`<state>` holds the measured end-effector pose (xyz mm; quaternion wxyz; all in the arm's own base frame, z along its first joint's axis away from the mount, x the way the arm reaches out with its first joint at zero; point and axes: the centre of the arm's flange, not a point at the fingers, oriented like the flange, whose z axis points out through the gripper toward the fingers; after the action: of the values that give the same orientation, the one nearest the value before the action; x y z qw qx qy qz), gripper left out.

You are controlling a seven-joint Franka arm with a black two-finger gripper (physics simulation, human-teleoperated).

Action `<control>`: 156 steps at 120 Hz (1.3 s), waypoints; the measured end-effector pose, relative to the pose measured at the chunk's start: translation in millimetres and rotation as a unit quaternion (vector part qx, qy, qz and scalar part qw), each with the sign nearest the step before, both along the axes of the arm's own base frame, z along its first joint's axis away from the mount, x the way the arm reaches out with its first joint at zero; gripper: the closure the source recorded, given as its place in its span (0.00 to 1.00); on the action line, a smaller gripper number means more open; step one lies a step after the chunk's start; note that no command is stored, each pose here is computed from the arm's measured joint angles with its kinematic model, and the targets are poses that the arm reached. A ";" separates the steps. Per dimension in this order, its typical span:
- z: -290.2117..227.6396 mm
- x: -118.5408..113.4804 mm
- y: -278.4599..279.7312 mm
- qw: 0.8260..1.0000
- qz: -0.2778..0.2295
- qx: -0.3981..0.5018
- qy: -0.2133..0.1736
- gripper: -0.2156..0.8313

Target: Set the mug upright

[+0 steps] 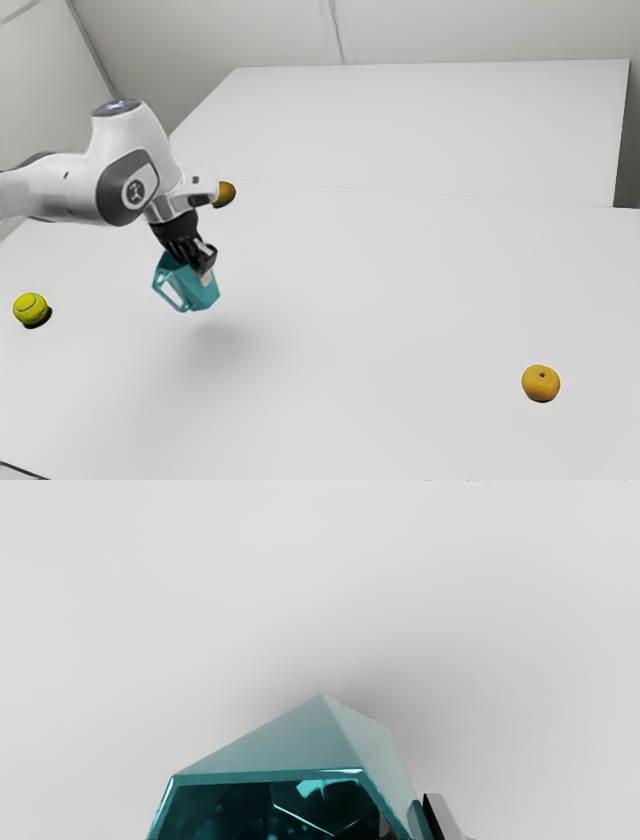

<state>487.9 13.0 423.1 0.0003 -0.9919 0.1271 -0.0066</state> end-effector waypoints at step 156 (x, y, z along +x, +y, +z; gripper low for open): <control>-78.5 13.5 -26.6 0.994 0.108 -0.005 -0.004 0.81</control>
<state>501.4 -13.5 344.6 -0.0034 -0.9998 0.0188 -0.0109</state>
